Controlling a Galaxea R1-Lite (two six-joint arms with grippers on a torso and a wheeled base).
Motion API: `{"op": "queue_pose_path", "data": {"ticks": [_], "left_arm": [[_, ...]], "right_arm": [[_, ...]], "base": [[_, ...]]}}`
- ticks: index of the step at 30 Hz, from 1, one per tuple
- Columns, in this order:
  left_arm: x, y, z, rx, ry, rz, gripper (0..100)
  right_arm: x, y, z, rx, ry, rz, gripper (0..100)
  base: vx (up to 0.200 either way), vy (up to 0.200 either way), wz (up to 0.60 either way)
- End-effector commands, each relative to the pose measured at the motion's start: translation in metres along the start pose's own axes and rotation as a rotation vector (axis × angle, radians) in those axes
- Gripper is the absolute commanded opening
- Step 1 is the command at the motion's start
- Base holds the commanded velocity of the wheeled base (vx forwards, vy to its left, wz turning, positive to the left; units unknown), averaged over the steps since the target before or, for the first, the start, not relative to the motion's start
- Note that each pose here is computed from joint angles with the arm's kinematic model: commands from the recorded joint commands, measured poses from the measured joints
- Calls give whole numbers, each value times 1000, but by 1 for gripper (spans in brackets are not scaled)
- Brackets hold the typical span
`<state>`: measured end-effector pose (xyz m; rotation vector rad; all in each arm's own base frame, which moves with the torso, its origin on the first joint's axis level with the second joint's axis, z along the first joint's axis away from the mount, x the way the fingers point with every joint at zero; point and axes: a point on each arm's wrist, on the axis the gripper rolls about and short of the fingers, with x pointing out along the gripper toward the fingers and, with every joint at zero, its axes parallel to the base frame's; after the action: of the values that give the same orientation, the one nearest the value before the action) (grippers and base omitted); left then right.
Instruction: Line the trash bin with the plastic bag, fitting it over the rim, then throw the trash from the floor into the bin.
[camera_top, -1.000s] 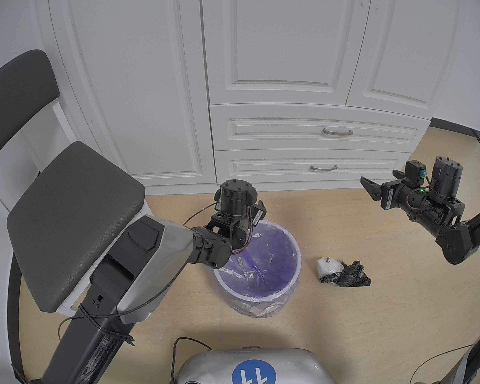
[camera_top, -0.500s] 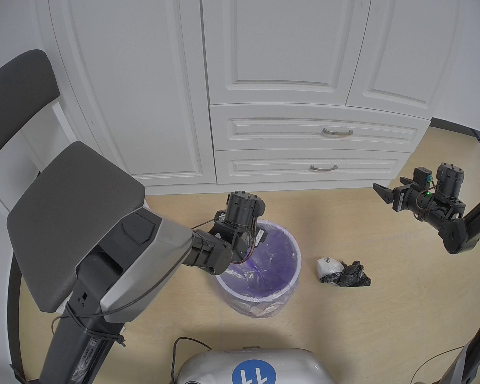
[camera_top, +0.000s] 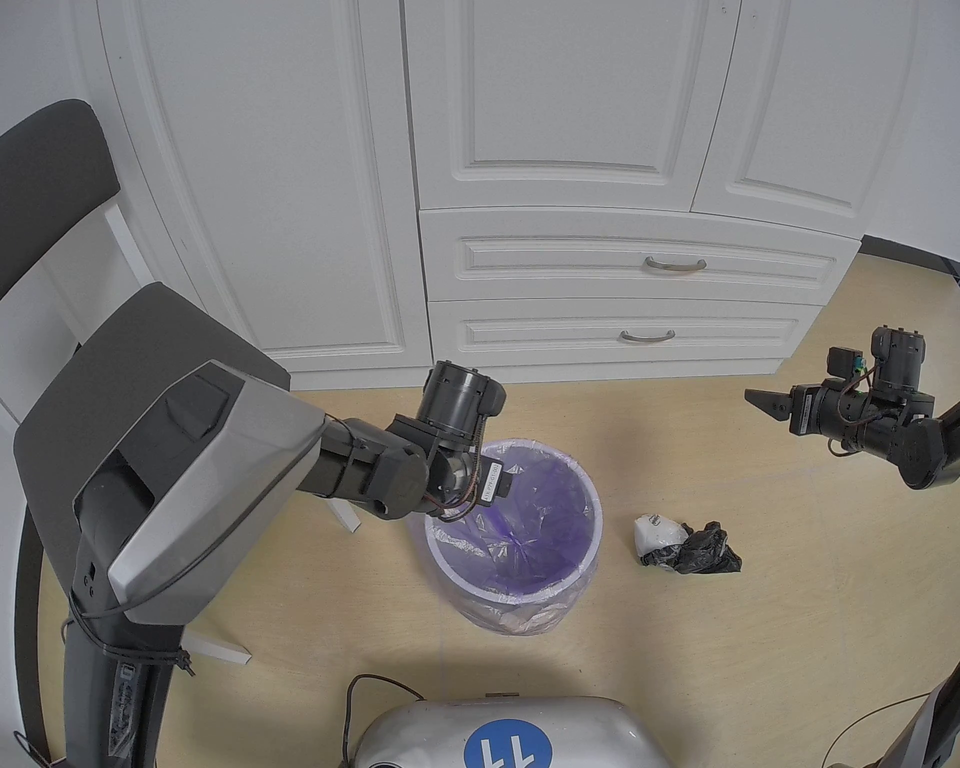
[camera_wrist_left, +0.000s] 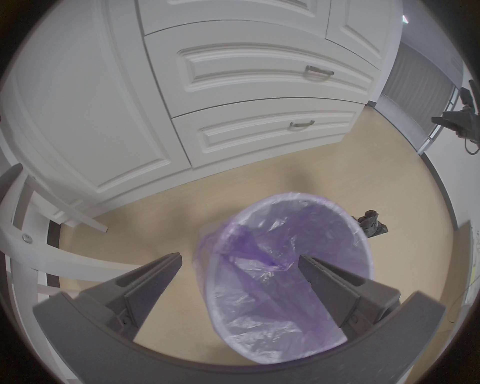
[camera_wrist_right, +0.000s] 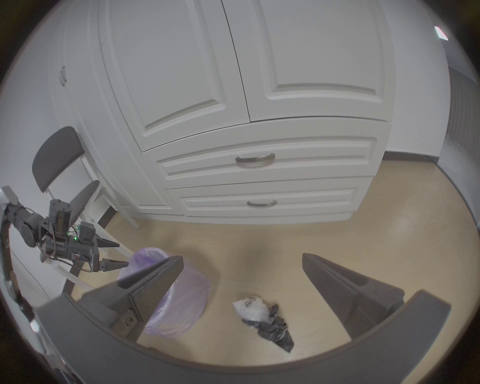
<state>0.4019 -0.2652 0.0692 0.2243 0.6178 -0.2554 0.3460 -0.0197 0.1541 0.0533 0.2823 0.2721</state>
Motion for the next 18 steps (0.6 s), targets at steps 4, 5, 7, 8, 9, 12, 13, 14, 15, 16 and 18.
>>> {"op": "queue_pose_path", "data": {"ticks": [4,5,7,8,9,12,13,14,15,16,18], "left_arm": [[23,27,-22,-11,81,12,100],[32,34,-28,7,96,15,100],[45,39,-33,20,94,16,100],[49,39,-33,17,86,17,100],[56,41,-31,6,66,15,100],[74,43,-29,-9,35,20,100],[77,42,-29,-10,29,18,100],[84,43,-28,-18,14,21,100],[89,43,-27,-24,6,21,100],[94,43,-27,-26,-2,21,100],[98,43,-27,-30,-6,16,100]], "right_arm": [[-9,16,28,33,-61,10,100],[-11,19,31,36,-72,-10,100],[-13,30,34,30,-79,-18,100],[-14,33,34,29,-83,-21,100],[-15,37,35,25,-84,-26,100],[-14,44,34,23,-82,-27,100],[-13,45,33,22,-82,-27,100],[-13,45,33,23,-79,-29,100],[-12,44,32,23,-78,-29,100],[-11,44,31,23,-78,-29,100],[-11,44,31,24,-76,-29,100]], "base": [[0,0,0],[0,0,0],[0,0,0],[0,0,0],[0,0,0],[0,0,0],[0,0,0],[0,0,0],[0,0,0],[0,0,0],[0,0,0]]}}
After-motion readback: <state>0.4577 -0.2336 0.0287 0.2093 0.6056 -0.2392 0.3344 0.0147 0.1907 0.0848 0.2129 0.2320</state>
